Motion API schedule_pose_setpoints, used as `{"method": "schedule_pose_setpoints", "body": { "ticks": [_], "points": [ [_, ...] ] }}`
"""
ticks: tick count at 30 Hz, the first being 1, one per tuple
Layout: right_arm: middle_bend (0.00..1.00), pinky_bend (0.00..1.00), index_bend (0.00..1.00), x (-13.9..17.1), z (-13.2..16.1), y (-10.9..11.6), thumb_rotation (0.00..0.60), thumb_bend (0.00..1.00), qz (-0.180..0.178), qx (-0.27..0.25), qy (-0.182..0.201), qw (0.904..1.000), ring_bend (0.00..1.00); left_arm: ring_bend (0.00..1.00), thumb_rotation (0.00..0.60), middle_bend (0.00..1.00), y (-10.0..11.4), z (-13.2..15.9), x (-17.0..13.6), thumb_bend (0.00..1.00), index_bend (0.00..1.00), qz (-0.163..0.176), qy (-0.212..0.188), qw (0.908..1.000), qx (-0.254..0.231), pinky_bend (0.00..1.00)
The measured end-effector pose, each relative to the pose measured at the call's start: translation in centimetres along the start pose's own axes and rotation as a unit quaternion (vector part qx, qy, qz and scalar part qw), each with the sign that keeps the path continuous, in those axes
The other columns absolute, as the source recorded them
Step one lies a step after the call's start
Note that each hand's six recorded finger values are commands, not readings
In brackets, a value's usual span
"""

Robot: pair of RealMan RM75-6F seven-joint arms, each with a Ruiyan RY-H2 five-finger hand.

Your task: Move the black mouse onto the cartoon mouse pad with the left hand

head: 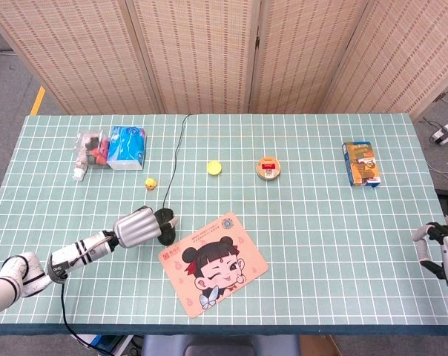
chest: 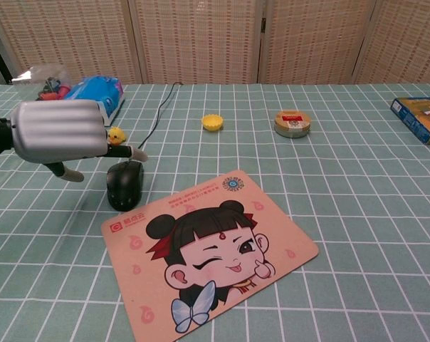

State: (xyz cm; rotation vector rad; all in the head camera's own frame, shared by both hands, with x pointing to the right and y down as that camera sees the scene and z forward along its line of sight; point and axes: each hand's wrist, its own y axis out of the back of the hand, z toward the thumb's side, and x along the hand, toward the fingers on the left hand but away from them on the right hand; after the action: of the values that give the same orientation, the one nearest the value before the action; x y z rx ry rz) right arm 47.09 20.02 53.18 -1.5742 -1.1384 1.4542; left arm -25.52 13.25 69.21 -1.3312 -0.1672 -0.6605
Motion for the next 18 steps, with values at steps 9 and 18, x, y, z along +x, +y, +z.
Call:
{"method": "schedule_pose_setpoints", "body": {
  "ticks": [9,18],
  "points": [
    [0.47,0.6,0.51,-0.1,-0.2,0.1,0.6,0.31,0.001,-0.003,-0.002,1.0,0.45,1.0,0.6,1.0,-0.1,0.6,0.8,0.11,0.21,-0.014,-0.006,0.9998,0.013,1.0],
    [0.47,0.6,0.51,-0.1,-0.3,0.2,0.6,0.31,0.0,-0.006,-0.003,1.0,0.45,1.0,0.6,1.0,0.4,1.4,1.6,0.11,0.24,-0.018,-0.012,0.9995,0.021,1.0]
  ]
}}
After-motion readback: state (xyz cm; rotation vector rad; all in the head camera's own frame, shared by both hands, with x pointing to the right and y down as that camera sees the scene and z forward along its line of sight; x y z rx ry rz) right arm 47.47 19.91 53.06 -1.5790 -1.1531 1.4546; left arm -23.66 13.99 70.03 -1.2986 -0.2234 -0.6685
